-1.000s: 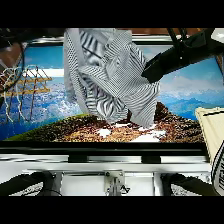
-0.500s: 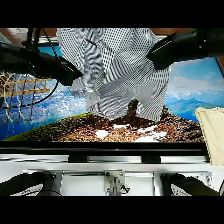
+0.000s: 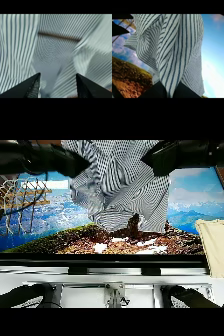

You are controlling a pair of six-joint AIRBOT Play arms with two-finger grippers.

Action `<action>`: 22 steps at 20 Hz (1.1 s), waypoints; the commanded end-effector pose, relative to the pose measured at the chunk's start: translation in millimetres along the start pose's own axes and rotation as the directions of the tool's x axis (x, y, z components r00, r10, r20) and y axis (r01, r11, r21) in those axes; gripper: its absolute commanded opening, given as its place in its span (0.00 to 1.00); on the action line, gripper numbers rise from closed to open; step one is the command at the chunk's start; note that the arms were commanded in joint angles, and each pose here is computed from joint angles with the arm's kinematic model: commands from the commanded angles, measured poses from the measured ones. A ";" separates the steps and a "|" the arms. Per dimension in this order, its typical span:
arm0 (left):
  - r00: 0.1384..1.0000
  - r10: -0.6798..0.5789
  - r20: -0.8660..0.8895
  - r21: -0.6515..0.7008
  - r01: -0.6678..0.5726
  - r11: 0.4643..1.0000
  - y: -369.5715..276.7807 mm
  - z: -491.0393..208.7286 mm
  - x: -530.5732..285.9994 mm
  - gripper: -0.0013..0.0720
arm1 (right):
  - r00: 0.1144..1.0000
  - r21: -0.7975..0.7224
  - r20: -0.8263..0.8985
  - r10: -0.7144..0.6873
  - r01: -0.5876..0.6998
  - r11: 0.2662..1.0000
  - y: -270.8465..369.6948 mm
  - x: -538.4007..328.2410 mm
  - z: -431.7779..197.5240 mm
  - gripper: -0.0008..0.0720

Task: Fold the shirts.

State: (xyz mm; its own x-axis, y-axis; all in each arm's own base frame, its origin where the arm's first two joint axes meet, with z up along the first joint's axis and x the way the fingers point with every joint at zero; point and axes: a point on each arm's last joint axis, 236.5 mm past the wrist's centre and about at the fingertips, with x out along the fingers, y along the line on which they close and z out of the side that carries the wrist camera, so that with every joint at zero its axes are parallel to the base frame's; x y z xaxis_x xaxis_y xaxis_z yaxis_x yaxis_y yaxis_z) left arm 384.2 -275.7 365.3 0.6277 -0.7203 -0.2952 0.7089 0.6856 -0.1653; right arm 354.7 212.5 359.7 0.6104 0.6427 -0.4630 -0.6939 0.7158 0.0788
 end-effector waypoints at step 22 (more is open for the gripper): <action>0.997 0.076 0.034 0.090 -0.079 0.993 -2.7 31.3 -81.3 0.47 | -0.090 0.378 -0.083 -0.993 0.919 -0.115 -280.4 -389.8 -47.2 0.10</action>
State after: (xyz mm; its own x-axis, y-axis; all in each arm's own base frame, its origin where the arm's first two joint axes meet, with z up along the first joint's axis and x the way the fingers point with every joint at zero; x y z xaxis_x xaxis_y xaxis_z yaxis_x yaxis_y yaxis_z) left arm 338.4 -229.4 434.1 0.6809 -0.7001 -0.2149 0.7019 0.7076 -0.0812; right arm 325.3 -205.5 470.3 0.7002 -0.7013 -0.1342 0.6783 0.7120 -0.1818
